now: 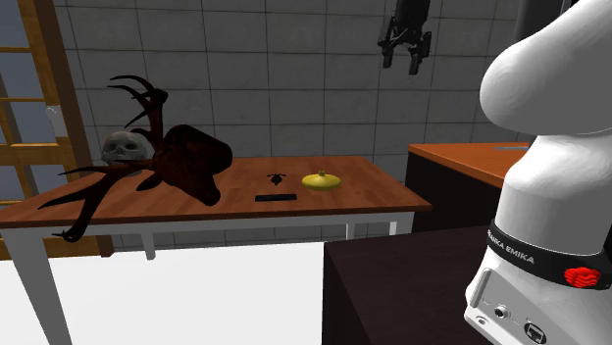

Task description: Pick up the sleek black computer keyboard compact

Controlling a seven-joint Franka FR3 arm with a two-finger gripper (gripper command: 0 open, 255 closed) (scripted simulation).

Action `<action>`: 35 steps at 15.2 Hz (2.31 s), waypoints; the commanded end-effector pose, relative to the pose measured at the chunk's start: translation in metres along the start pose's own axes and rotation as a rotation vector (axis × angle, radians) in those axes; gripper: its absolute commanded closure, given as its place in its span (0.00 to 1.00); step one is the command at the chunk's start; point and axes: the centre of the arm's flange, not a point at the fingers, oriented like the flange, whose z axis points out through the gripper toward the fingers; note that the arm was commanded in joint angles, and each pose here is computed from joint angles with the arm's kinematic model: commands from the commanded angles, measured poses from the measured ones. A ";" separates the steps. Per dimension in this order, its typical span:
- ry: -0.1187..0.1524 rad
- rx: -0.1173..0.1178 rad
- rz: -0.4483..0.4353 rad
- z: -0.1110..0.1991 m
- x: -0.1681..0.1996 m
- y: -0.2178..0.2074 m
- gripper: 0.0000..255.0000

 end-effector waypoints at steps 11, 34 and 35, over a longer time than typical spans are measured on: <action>-0.035 -0.015 -0.325 0.109 0.117 -0.022 0.00; -0.106 -0.042 -0.943 0.332 0.287 -0.152 0.00; -0.109 -0.044 -0.969 0.342 0.292 -0.160 0.00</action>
